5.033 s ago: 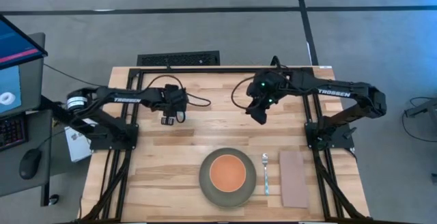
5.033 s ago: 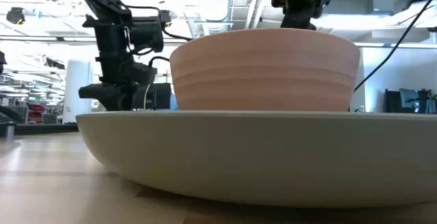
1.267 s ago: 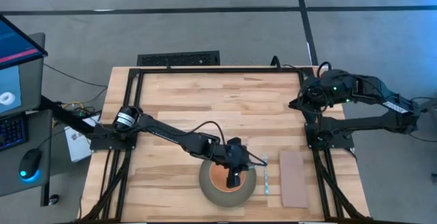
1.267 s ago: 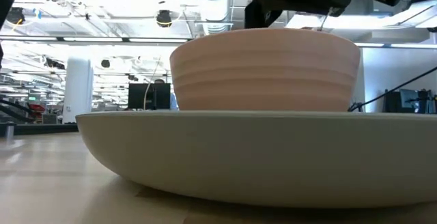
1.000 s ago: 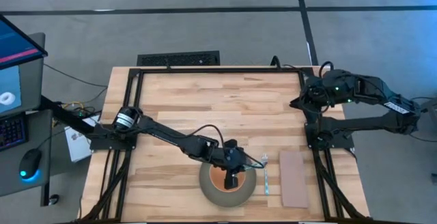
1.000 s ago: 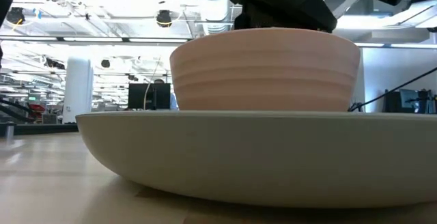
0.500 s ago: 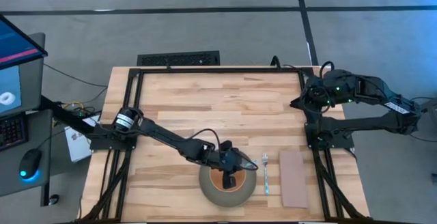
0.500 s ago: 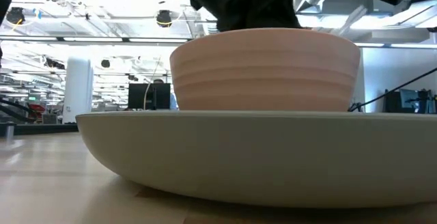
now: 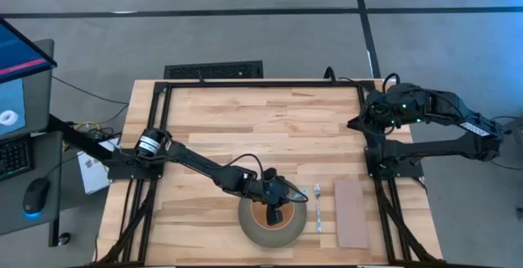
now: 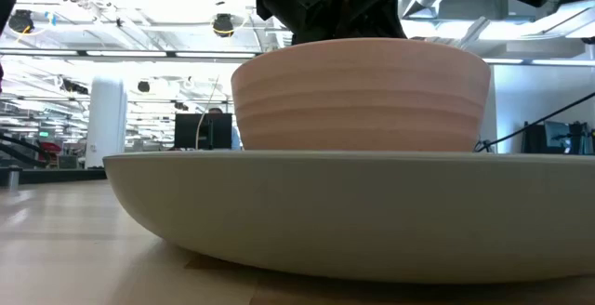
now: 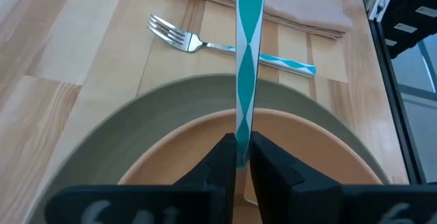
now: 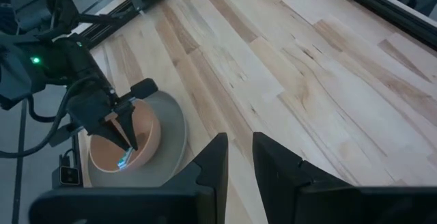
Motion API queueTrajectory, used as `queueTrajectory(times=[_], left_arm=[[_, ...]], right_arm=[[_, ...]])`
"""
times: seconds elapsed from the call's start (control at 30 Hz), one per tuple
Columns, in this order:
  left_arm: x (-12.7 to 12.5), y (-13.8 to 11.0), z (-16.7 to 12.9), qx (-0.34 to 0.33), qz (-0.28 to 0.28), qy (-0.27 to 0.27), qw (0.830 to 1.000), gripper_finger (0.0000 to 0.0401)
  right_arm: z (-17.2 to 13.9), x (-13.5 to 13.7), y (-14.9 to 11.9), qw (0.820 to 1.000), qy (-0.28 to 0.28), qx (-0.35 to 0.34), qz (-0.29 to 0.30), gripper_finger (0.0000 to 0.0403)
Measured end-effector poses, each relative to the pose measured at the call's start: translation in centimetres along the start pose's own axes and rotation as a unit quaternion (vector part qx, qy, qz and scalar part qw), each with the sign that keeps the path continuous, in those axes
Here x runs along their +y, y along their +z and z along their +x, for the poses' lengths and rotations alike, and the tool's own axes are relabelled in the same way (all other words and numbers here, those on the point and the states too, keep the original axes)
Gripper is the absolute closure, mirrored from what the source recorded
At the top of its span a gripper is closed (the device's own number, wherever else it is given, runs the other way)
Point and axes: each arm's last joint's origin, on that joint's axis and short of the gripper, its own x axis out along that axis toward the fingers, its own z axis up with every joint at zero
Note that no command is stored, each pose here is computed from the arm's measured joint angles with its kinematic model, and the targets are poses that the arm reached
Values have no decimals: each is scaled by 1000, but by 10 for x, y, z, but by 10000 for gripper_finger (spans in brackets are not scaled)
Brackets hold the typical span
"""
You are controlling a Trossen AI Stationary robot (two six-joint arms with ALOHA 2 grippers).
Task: Set table place
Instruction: Put the blue spoon on top of the brown bowl
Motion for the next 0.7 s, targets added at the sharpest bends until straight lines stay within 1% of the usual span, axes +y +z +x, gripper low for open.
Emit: queueTrajectory(times=[0.27,0.7], left_arm=[[0,0,0,2,-10,-3,1000,368],[0,0,0,2,-10,-3,1000,367]], right_arm=[[0,0,0,1000,0,0,0,310],[0,0,0,1000,0,0,0,310]])
